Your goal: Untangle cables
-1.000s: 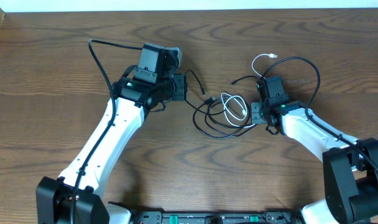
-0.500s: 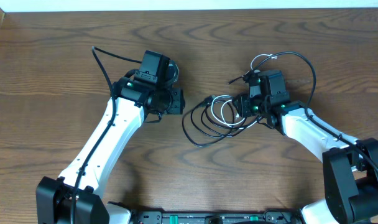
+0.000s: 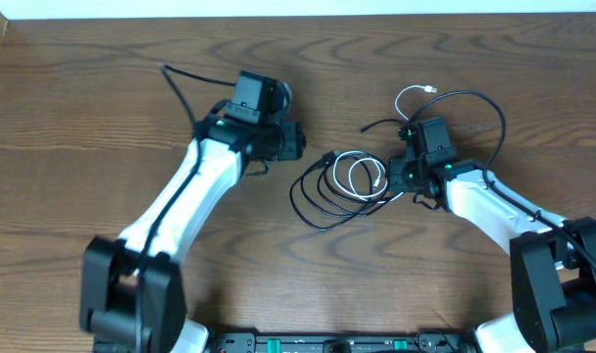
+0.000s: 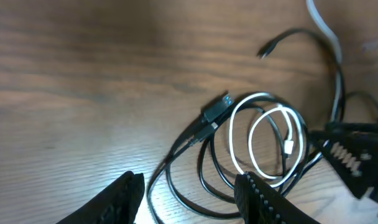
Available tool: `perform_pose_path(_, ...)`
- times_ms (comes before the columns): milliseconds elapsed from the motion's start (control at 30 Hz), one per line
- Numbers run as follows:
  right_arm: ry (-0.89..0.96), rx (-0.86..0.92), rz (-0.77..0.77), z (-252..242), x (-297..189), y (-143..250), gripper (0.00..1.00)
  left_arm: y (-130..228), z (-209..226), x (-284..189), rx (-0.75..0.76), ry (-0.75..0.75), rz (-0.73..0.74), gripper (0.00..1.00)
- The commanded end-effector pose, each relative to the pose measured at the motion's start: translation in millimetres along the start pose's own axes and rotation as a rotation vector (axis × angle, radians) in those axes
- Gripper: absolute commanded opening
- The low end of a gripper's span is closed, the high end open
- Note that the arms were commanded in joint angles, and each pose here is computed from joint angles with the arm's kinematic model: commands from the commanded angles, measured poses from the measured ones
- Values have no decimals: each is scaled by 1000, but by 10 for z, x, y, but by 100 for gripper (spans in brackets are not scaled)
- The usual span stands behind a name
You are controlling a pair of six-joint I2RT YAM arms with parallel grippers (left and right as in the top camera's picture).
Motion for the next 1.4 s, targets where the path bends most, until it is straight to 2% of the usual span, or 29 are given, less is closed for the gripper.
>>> perform_pose_path(0,89,90,-11,-132,-10,-11,37,66,-117,310,-21,108,98,52)
perform_pose_path(300,146,134,23,-232,-22,40,36,304,-396,888,60,145,199,52)
perform_pose_path(1033,145,134,24,-232,-22,41,36,511,-496,1281,110,114,249,51)
perform_pose_path(1100,145,134,25,-232,-22,41,36,523,-516,1289,116,116,251,35)
perform_pose_path(1167,146,134,25,-232,-22,41,36,473,-504,1273,114,122,227,8)
perform_pose_path(1267,155,134,26,-240,-24,46,36,361,-432,1175,93,123,191,7)
perform_pose_path(1367,194,133,29,-273,-30,63,35,135,-340,867,65,133,100,7)
Point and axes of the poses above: each gripper's point midway between its finger pads, its own x axis out along the fingers, its own z axis along the line the jaws close on, y = z × x, the point moved 10 cm from there along -x, back along the fingers, and after that the axes turned 2 degrees about x, right-handed, at the moved point
